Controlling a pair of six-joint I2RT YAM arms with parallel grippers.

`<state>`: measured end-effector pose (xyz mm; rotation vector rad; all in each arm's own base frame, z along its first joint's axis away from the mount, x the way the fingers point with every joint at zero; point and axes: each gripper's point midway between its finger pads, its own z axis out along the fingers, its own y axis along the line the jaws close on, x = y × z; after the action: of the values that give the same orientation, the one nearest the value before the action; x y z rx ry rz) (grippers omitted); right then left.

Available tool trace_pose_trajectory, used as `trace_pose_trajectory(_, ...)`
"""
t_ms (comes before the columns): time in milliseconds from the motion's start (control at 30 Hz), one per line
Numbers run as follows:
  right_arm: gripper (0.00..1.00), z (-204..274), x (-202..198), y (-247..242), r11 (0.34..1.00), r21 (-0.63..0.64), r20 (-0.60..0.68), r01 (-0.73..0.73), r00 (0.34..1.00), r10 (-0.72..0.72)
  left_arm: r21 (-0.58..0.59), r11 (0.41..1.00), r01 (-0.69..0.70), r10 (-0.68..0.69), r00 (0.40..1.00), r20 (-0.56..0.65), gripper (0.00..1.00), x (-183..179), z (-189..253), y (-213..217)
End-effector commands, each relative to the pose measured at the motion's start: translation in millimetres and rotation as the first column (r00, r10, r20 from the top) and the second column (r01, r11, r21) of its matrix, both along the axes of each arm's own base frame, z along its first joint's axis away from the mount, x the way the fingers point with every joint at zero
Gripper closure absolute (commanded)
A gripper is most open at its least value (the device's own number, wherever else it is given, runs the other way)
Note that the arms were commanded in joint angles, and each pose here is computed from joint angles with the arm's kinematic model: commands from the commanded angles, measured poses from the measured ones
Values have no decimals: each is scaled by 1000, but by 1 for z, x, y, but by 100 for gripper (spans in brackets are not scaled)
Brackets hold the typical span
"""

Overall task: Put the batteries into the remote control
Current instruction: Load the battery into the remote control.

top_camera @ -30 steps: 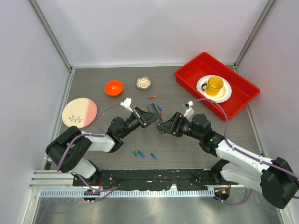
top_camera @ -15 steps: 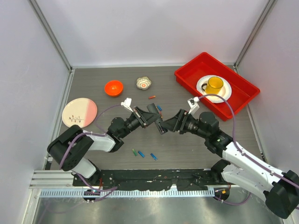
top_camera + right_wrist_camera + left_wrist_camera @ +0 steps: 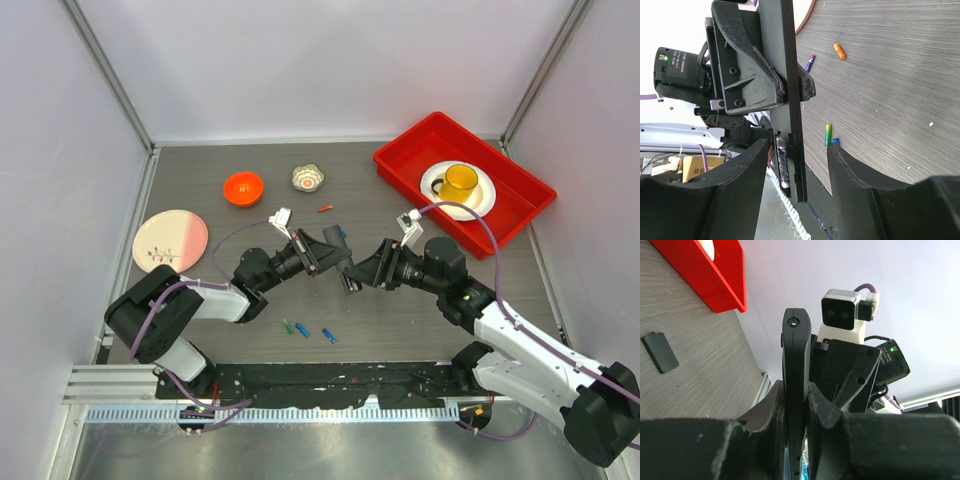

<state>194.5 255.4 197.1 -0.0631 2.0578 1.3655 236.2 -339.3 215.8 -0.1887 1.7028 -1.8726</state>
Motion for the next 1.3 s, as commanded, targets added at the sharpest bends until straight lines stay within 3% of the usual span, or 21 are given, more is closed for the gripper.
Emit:
trace_pose_trajectory(0, 45, 9, -1, 0, 1000, 17, 43, -20, 999, 19, -182, 983, 40, -1, 977, 213, 100, -12, 66, 8)
trace_pose_trajectory(567, 55, -10, -1, -3, 1000, 9, 5, -9, 1000, 9, -199, 980, 26, 20, 973, 229, 100, -11, 75, 11)
trace_pose_trajectory(1267, 57, -22, 0, 3, 1000, -5, -40, -22, 999, 22, -219, 975, -35, 84, 972, 221, 100, -3, 79, 9)
